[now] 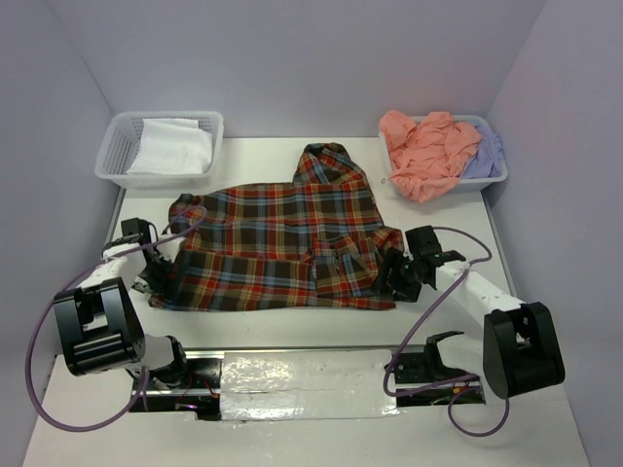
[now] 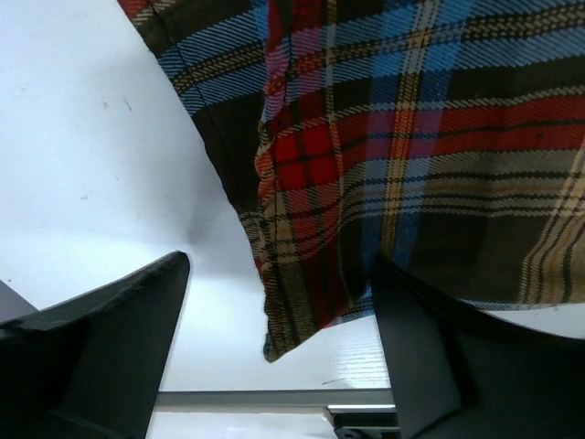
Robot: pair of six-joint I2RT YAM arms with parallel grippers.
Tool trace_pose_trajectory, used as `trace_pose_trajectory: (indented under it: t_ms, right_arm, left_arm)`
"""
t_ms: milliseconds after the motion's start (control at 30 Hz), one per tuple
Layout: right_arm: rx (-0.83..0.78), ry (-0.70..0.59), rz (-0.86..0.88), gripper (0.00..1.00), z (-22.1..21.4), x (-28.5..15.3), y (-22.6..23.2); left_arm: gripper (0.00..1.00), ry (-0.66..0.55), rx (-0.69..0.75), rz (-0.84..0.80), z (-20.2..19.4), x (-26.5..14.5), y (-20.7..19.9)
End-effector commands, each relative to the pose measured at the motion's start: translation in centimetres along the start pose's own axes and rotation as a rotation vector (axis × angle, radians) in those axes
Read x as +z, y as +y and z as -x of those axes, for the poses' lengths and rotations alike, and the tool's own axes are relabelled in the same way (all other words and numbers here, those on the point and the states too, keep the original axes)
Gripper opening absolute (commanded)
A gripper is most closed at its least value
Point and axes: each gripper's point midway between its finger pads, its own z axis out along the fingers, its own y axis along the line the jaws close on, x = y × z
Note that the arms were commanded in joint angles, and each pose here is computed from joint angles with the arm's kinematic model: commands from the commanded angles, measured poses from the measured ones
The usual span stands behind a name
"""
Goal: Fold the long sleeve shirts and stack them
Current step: Fold the shirt
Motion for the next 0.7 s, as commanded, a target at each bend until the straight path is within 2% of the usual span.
trace_pose_trajectory:
  t_ms: [0, 67, 100, 133, 167, 200, 233, 267, 333, 367, 500, 667]
  right_arm:
    - [0.026, 0.014, -0.029, 0.73, -0.7, 1.8, -1.0]
    - [0.027, 0.017, -0.031, 0.69, -0.7, 1.9, -1.0]
    - [0.024, 0.023, -0.028, 0.55, -0.8, 1.8, -1.0]
    - [0.021, 0.018, -0.027, 0.44, -0.6, 1.6, -0.9]
    - [0.016, 0.010, -0.023, 0.31, -0.4, 1.3, -0.7]
    - [0.017, 0.012, -0.043, 0.11, -0.6, 0.9, -1.1]
    - [0.005, -0.021, -0.046, 0.04, -0.2, 0.2, -0.9]
    - [-0.022, -0.049, -0.059, 0.00, 0.3, -0.6, -0.4]
    - [-0.033, -0.084, -0.146, 0.00, 0.4, -2.4, -1.2]
    - [-0.060, -0.085, -0.120, 0.00, 0.3, -2.9, 0.0]
    - [-0.101, -0.011, -0.193, 0.00, -2.2, -4.9, 0.9]
    - [-0.092, 0.016, -0.212, 0.00, -4.4, -6.8, 1.3]
  left_arm:
    - [0.85, 0.017, 0.011, -0.043, -0.6, 1.3, -0.7]
    - [0.71, -0.022, 0.026, -0.106, 0.0, 1.1, -1.9]
    - [0.53, -0.026, 0.032, -0.130, 0.0, 0.9, -2.4]
    - [0.42, -0.037, 0.038, -0.149, 0.0, 0.8, -2.8]
    - [0.22, -0.062, 0.052, -0.164, 0.4, 0.5, -3.0]
    - [0.09, -0.056, 0.056, -0.178, 0.1, 0.3, -3.3]
    - [0.00, -0.054, 0.057, -0.181, 0.0, 0.0, -3.4]
    - [0.00, -0.049, 0.064, -0.178, -0.2, -0.3, -3.4]
    - [0.00, 0.002, 0.079, -0.193, -1.4, -1.1, -3.8]
    - [0.00, 0.011, 0.101, -0.180, -1.8, -1.6, -3.5]
    - [0.00, 0.106, 0.154, -0.094, -3.7, -3.9, -1.9]
    - [0.02, 0.212, 0.190, -0.165, -6.2, -5.4, -3.2]
